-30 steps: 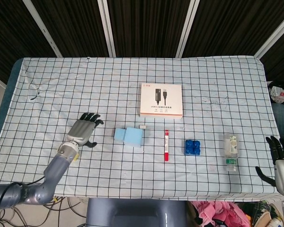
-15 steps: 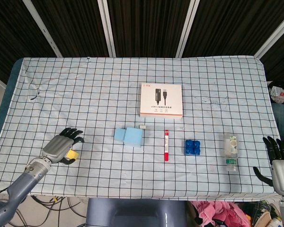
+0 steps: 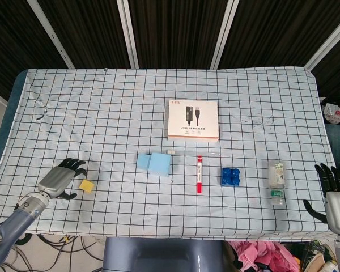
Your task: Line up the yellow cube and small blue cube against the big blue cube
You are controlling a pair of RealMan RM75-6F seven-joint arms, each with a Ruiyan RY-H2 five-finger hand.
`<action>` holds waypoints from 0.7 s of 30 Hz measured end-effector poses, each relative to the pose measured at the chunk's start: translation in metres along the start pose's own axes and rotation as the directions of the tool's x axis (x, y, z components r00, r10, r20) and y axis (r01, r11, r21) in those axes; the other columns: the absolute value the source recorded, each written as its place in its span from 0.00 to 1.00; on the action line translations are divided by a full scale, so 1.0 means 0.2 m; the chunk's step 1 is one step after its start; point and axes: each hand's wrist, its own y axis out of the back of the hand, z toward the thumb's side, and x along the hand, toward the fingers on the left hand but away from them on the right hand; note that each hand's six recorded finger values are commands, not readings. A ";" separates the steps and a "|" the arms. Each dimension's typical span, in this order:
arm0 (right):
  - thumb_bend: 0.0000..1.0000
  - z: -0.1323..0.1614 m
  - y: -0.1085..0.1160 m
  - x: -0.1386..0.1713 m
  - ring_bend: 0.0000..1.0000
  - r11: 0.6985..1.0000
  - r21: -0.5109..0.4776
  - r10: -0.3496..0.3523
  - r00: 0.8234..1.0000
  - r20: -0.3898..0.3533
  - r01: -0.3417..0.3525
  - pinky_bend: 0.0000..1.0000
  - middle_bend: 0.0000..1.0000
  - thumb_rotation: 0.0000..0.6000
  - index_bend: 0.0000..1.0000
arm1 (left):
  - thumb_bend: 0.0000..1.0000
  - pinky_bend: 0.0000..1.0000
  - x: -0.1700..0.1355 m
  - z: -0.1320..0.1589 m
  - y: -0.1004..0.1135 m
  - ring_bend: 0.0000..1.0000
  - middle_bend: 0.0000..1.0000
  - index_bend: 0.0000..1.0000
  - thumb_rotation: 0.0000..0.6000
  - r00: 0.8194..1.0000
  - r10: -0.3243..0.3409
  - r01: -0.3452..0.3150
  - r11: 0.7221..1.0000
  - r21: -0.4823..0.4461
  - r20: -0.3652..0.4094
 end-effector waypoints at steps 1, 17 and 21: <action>0.22 0.00 0.00 0.00 0.00 1.000 0.000 0.000 1.000 0.000 0.000 0.11 0.04 1.00 0.00 | 0.24 0.00 0.00 0.00 0.00 0.00 0.08 0.32 1.00 1.000 0.000 0.000 1.000 -0.002 0.003; 0.22 -0.01 0.00 0.00 0.00 1.000 -0.003 0.002 1.000 0.006 -0.002 0.11 0.04 1.00 0.00 | 0.31 0.00 0.08 0.03 -0.03 0.00 0.09 0.38 1.00 1.000 -0.016 0.017 1.000 0.023 -0.003; 0.22 -0.01 0.00 0.00 0.00 1.000 -0.003 0.001 1.000 0.007 -0.001 0.11 0.04 1.00 0.00 | 0.33 0.00 0.09 0.05 -0.03 0.00 0.09 0.40 1.00 1.000 -0.017 0.016 1.000 0.018 0.009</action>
